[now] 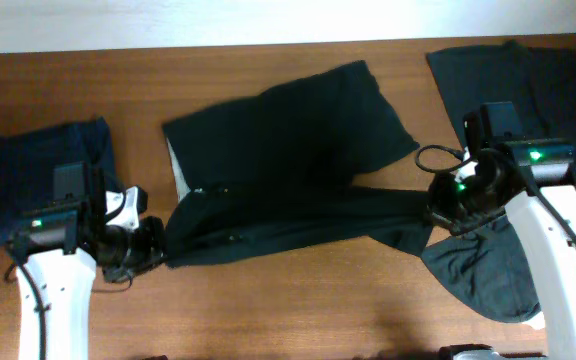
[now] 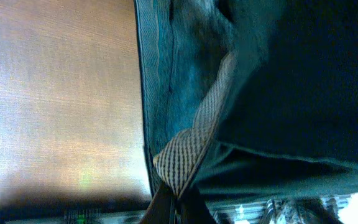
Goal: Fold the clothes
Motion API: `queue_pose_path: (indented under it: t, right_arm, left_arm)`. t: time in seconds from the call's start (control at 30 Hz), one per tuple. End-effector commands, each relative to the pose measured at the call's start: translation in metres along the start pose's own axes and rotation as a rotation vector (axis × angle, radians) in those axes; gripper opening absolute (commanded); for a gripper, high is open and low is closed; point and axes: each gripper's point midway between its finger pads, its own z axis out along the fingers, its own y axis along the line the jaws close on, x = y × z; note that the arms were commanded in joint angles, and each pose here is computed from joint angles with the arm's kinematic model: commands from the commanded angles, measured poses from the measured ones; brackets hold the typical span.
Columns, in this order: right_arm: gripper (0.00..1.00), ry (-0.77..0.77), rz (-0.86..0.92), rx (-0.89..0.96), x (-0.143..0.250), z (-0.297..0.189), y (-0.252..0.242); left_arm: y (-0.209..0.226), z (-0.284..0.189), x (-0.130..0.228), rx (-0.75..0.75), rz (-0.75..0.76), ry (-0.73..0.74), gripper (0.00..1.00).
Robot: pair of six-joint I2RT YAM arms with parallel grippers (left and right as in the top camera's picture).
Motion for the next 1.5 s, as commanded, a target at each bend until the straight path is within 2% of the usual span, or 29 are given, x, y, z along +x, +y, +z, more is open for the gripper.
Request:
queue_pose_path:
  t: [0.0,0.13,0.27,0.43,0.57,0.8,1.0,1.1,1.13,1.17,1.2,1.27,1.3,1.37,1.47]
  right_arm:
    - [0.04,-0.271,0.014,0.11,-0.019,-0.058,-0.033]
    - [0.04,-0.431,-0.047,0.049,-0.038,-0.086,-0.02]
    - [0.04,-0.45,-0.11,0.042,-0.071,-0.073,-0.003]
    - [0.04,-0.488,-0.235,-0.007,-0.135,-0.038,0.035]
    - [0.04,-0.485,-0.264,-0.072,-0.173,-0.003,0.061]
    - [0.04,-0.385,-0.303,-0.093,-0.199,0.081,0.089]
    - [0.04,-0.485,-0.404,-0.15,-0.215,0.101,0.139]
    - [0.12,-0.536,-0.437,-0.184,-0.222,0.109,0.162]
    - [0.23,-0.552,-0.442,-0.192,-0.226,0.113,0.167]
    - [0.66,-0.574,-0.442,-0.199,-0.233,0.117,0.171]
    - [0.76,-0.583,-0.439,-0.197,-0.237,0.119,0.17]
    - [0.78,-0.585,-0.419,-0.187,-0.243,0.118,0.161]
    - [0.78,-0.566,-0.401,-0.171,-0.244,0.12,0.15]
    - [0.73,-0.497,-0.364,-0.124,-0.24,0.13,0.124]
    - [0.62,-0.382,-0.312,-0.05,-0.228,0.148,0.086]
  left_arm:
    - [0.003,-0.047,-0.001,-0.08,0.064,-0.124,0.0]
    - [-0.01,-0.078,-0.016,-0.066,0.099,-0.263,0.0]
    - [-0.002,-0.072,-0.026,-0.097,0.012,-0.268,0.0]
    - [0.02,-0.029,-0.041,-0.14,-0.182,-0.204,0.0]
    - [0.04,0.007,-0.065,-0.184,-0.279,-0.229,0.0]
    - [0.065,0.066,-0.104,-0.226,-0.33,-0.246,0.0]
    - [0.08,0.106,-0.128,-0.25,-0.363,-0.231,0.0]
    - [0.082,0.113,-0.141,-0.246,-0.357,-0.264,0.01]
    - [0.081,0.113,-0.149,-0.237,-0.351,-0.29,0.04]
    - [0.08,0.11,-0.158,-0.223,-0.346,-0.328,0.2]
    - [0.078,0.106,-0.171,-0.198,-0.342,-0.376,0.44]
    - [0.08,0.101,-0.177,-0.182,-0.35,-0.396,0.53]
    - [0.08,0.099,-0.178,-0.159,-0.357,-0.391,0.59]
    - [0.069,0.102,-0.171,-0.071,-0.322,-0.332,0.77]
    - [0.055,0.113,-0.131,-0.014,-0.314,-0.15,0.78]
